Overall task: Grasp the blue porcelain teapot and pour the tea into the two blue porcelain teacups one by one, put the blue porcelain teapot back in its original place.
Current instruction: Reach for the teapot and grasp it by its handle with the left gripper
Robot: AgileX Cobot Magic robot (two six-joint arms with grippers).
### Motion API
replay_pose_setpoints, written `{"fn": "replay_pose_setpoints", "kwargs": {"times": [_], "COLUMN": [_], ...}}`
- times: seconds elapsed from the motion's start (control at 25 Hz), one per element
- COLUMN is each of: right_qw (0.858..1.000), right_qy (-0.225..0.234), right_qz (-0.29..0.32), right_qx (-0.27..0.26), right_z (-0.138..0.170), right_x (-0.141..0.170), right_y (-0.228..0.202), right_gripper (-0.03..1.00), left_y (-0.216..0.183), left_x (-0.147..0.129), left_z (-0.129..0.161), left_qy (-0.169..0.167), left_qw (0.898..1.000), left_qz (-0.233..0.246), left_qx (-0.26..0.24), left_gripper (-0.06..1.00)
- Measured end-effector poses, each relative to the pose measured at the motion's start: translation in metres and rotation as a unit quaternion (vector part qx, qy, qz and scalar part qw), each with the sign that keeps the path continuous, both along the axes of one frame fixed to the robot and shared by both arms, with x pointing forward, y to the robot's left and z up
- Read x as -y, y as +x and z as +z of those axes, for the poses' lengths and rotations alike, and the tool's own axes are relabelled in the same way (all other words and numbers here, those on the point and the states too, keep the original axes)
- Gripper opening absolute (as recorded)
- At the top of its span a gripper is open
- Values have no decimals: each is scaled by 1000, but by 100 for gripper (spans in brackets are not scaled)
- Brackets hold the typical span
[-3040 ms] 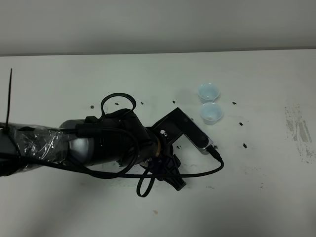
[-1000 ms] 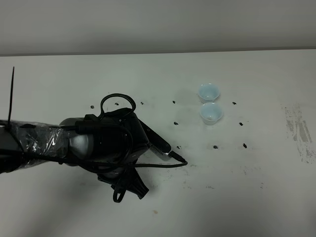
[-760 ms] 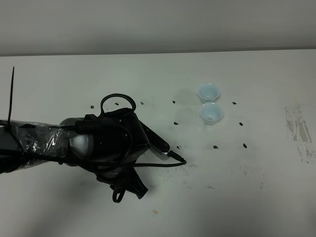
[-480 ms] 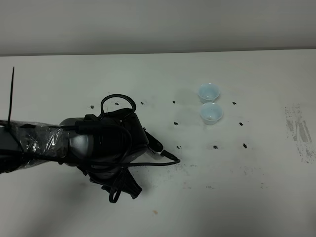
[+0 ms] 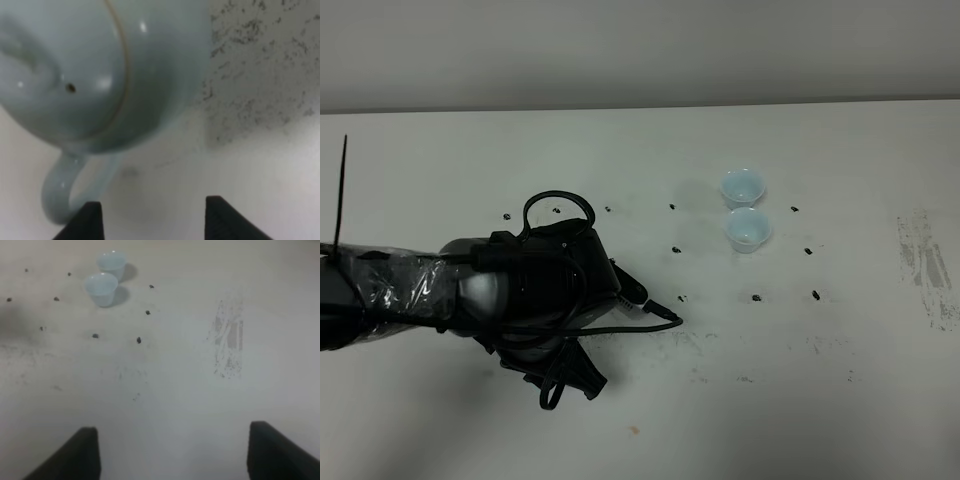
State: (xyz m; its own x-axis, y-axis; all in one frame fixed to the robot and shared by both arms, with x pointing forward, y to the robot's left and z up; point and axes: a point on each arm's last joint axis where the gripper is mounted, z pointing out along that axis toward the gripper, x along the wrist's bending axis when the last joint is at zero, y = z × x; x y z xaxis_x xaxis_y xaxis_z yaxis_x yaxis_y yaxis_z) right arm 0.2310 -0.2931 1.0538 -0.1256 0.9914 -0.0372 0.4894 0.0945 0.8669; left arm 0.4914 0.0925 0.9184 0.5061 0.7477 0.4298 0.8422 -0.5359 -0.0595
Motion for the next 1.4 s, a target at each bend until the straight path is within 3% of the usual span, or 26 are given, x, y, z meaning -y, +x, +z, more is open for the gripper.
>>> {"fn": "replay_pose_setpoints", "kwargs": {"times": [0.28,0.44,0.68,0.84,1.04,1.4], "right_qw": [1000,1000,1000,1000,1000,1000], "right_qy": [0,0,0,0,0,0], "right_qz": [0,0,0,0,0,0], "right_qx": [0,0,0,0,0,0], "right_z": [0,0,0,0,0,0], "right_x": [0,0,0,0,0,0], "right_y": [0,0,0,0,0,0], "right_gripper": [59,59,59,59,59,59], "left_y": [-9,-14,-7,3,2,9], "left_x": [-7,-18,-40,-53,-60,-64], "left_z": [58,80,80,79,65,59], "left_qy": [-62,-106,-119,-126,-141,-162], "left_qw": [997,994,991,991,987,984], "left_qz": [-10,-34,-31,-21,-52,-67], "left_qx": [41,11,-48,-44,-59,-32], "left_gripper": [44,42,37,36,36,36]}}
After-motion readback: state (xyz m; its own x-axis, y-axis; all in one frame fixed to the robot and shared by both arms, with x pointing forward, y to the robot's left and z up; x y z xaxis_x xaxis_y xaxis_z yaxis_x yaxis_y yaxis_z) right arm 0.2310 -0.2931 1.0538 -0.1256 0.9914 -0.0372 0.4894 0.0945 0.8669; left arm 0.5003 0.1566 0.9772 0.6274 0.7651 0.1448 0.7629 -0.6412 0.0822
